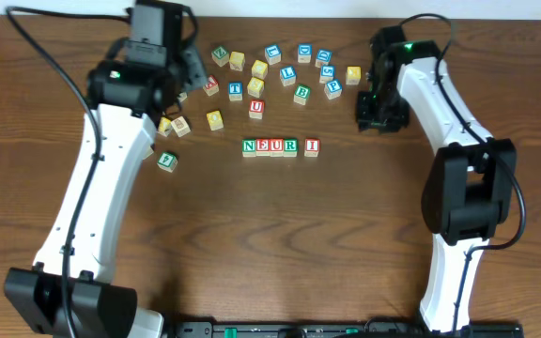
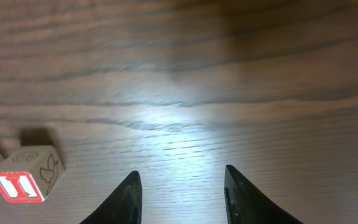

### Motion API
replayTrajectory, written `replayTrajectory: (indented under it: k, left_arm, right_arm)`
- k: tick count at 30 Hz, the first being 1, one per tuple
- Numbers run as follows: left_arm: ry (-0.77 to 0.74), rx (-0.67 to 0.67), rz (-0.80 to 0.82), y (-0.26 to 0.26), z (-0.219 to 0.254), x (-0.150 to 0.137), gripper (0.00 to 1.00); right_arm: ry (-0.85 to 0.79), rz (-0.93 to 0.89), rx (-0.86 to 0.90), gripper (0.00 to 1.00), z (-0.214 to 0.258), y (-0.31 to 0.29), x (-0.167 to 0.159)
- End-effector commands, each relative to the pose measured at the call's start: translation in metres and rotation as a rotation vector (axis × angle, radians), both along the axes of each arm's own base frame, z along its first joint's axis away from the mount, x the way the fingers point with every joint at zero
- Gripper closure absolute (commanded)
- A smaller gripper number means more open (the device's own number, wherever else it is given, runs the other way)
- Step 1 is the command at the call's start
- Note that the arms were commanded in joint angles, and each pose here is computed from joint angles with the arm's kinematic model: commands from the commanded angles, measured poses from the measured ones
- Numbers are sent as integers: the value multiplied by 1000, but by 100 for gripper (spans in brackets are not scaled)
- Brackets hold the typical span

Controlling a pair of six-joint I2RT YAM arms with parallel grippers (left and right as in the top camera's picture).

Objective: Spell out NEURIPS
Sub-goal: 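Lower the right gripper and push the I block left against R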

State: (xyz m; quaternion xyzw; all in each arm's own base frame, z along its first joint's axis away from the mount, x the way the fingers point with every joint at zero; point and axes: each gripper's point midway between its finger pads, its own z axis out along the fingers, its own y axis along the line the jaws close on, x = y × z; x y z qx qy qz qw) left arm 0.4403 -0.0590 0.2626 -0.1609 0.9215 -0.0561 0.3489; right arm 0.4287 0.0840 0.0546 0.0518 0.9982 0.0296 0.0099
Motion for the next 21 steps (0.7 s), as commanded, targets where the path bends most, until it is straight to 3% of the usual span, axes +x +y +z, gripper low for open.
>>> replayTrajectory:
  k: [1,7,16,21]
  left_arm:
    - [9,17,31,19,-3,4,47]
    - [30,20,46,25,-12,7,47]
    - [91,29,45,24,-38,14,47]
    - [92,29,46,24,-38,14,47]
  right_arm:
    - [14,16,23,62,-5,14,-6]
    - [17,38,26,66,-13,30,-11]
    - [-2,22,33,82,-22,47,-12]
    - [-25,26,41,85,-26,59,-10]
